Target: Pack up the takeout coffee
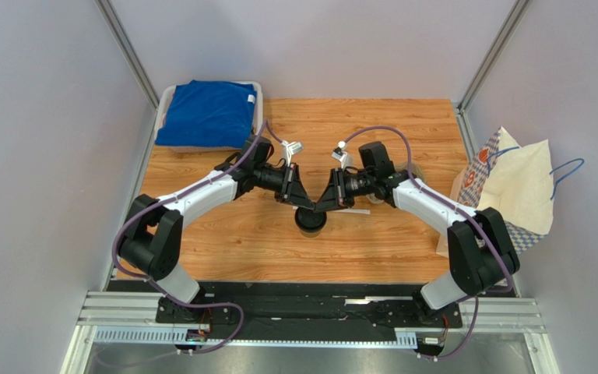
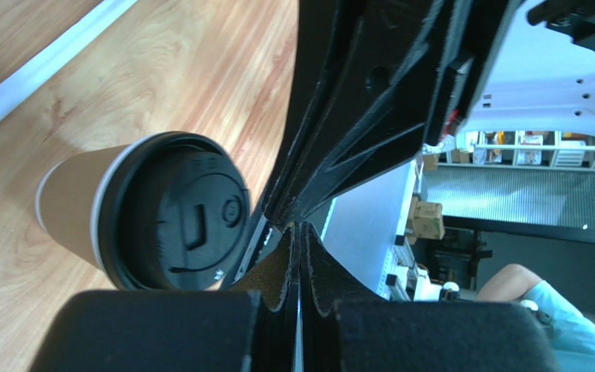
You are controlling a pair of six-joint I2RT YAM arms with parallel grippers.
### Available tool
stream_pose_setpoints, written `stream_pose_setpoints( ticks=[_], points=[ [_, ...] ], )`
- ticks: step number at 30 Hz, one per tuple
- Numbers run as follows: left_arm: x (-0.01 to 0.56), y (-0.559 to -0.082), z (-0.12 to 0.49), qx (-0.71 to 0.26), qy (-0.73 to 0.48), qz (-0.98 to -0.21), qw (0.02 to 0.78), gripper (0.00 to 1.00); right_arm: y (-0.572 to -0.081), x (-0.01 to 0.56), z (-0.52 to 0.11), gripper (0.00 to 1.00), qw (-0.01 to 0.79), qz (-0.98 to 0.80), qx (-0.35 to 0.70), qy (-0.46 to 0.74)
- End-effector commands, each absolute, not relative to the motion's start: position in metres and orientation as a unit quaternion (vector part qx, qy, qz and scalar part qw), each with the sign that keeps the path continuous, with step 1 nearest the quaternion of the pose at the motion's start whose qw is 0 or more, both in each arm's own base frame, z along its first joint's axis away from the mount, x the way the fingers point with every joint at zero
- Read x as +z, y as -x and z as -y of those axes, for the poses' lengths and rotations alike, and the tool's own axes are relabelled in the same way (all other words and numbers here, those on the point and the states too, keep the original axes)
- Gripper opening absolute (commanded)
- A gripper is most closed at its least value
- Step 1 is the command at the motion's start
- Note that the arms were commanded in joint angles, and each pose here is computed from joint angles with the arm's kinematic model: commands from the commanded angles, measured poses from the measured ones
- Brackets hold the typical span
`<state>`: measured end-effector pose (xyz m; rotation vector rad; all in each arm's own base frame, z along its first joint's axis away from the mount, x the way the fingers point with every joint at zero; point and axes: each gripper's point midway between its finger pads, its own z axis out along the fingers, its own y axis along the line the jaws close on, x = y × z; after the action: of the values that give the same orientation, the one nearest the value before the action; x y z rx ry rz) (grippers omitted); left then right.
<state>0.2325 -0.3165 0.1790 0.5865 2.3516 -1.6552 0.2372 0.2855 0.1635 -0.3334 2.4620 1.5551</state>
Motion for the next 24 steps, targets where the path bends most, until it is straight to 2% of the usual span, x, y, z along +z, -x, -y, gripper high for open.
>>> stream_pose_setpoints(
  ticks=[1, 14, 24],
  points=[
    [0.179, -0.239, 0.319, -0.569, -0.205, -0.79, 0.103, 0.0, -0.253, 0.176, -0.297, 0.09, 0.122, -0.818, 0.548, 0.127],
    [0.135, -0.251, 0.305, -0.564, -0.164, -0.807, 0.057, 0.0, -0.257, 0.137, -0.299, 0.08, 0.086, -0.825, 0.547, 0.115],
    [0.106, -0.254, 0.298, -0.546, -0.145, -0.824, 0.05, 0.0, -0.257, 0.101, -0.293, 0.05, 0.064, -0.84, 0.53, 0.098]
  ],
)
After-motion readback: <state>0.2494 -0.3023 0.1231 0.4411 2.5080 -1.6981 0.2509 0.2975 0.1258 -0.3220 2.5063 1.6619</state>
